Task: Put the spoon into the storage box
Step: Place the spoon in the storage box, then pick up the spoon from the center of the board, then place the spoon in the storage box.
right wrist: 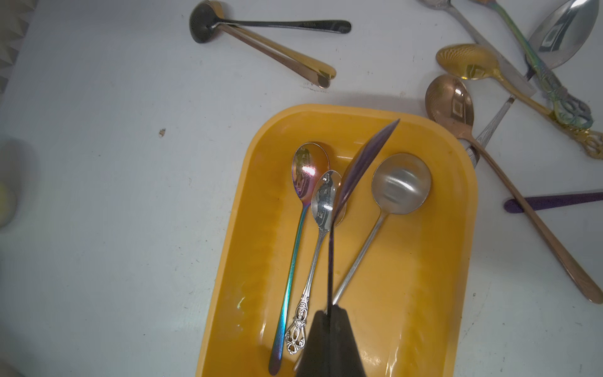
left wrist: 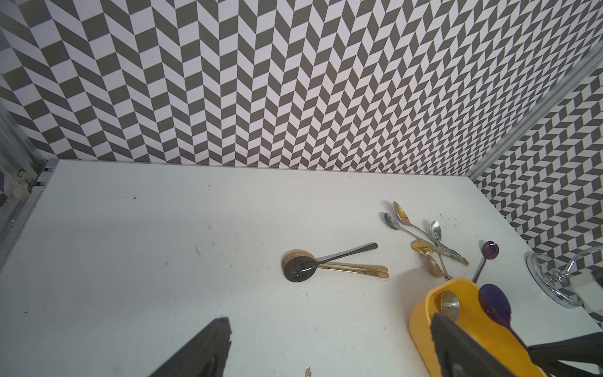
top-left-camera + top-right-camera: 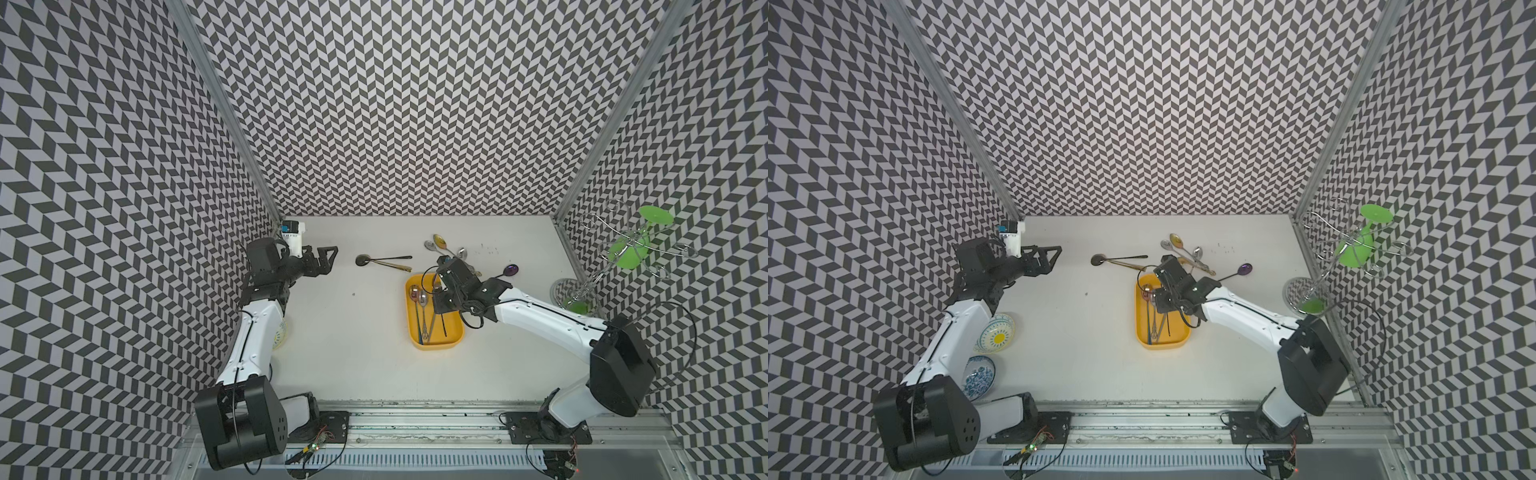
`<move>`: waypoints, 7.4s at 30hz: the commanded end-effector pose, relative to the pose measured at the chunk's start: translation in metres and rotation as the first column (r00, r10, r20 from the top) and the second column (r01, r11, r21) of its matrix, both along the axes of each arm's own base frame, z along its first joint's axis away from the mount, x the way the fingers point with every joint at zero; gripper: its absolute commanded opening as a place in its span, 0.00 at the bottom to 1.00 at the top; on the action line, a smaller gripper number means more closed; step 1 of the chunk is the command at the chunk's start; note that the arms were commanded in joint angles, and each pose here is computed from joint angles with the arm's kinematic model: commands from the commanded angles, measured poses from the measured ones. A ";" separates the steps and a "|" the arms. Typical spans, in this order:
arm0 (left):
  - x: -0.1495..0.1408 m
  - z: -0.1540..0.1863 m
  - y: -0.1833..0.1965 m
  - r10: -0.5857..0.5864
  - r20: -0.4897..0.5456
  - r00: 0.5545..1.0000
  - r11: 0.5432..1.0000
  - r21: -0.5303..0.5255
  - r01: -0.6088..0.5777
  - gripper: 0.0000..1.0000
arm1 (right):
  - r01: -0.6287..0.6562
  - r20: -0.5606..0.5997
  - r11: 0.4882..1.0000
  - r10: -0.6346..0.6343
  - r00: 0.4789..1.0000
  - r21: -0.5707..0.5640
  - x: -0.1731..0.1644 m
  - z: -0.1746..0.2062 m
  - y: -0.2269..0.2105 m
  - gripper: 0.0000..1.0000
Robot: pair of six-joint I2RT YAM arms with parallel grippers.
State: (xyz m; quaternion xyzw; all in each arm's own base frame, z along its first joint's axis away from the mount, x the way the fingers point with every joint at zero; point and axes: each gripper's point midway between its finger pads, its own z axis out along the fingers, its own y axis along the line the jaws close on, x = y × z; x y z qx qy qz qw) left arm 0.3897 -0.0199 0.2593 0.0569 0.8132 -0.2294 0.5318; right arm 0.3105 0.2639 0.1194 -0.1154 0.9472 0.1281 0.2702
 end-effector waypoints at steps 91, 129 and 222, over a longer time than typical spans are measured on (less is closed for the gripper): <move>0.158 -0.195 -0.199 -0.629 -0.462 0.626 0.249 0.642 0.725 0.71 | 0.112 0.702 0.989 -0.144 0.698 0.092 -0.034 0.158 -0.148 1.00; 0.138 -0.225 -0.188 -0.591 -0.565 0.576 0.255 0.546 0.798 0.00 | 0.111 0.709 0.989 -0.148 0.689 0.099 -0.036 0.160 -0.149 1.00; -0.124 -0.039 -0.320 -0.903 -0.381 -0.198 -0.409 0.903 0.130 0.99 | 0.223 0.591 0.974 -0.201 0.781 0.038 -0.014 0.125 -0.150 1.00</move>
